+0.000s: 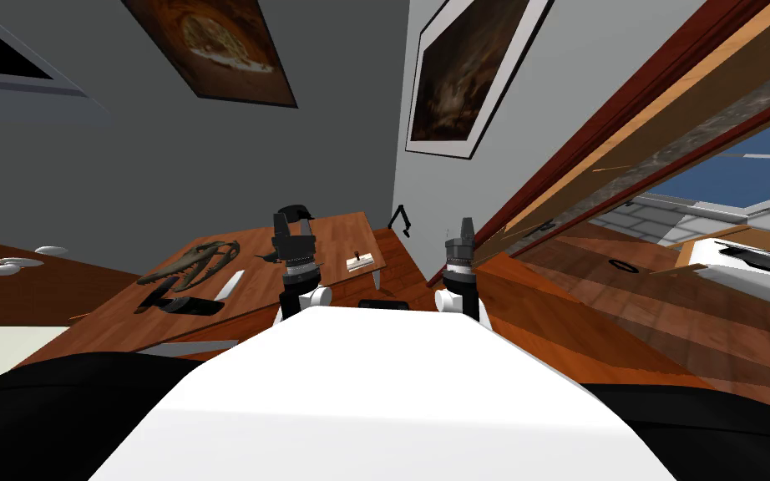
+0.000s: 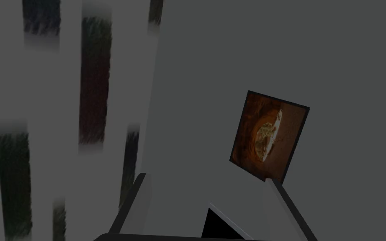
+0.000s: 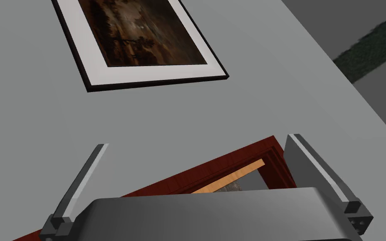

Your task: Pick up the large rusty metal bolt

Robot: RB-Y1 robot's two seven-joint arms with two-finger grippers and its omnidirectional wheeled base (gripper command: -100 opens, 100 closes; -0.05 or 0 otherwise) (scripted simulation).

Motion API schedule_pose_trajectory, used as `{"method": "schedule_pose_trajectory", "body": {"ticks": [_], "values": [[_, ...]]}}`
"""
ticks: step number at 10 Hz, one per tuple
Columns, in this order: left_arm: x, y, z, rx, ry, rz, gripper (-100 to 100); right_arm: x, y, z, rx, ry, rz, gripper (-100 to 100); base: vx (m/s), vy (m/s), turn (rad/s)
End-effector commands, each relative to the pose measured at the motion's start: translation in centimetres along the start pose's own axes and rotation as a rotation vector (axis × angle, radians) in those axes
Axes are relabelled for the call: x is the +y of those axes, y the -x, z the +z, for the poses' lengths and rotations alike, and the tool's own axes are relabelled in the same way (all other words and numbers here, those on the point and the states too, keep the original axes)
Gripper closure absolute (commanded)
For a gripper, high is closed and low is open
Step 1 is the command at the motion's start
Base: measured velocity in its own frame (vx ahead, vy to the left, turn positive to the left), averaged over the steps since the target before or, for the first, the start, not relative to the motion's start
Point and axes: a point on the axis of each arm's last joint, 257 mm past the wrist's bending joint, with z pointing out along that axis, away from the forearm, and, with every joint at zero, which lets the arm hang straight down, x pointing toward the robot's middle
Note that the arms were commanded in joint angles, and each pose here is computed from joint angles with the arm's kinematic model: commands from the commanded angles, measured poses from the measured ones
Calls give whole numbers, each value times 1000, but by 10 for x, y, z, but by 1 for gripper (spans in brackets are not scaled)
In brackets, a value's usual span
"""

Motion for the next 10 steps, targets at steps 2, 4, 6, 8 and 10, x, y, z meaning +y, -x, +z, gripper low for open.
{"method": "schedule_pose_trajectory", "body": {"ticks": [2,4,6,8,10], "values": [[15,-10,-4,73,27,55,-100,0,0,0,0,0,0,0,-1,4,-35],[31,-15,-8,115,51,104,-100,0,0,0,0,0,0,0,1,7,-47],[50,-19,-13,153,81,162,-100,0,0,0,0,0,0,0,-1,8,-44],[72,-22,-20,189,113,227,-100,0,0,0,0,0,0,0,0,10,-67],[95,-24,-28,223,148,298,-100,0,0,0,0,0,0,0,-1,12,-70]]}}
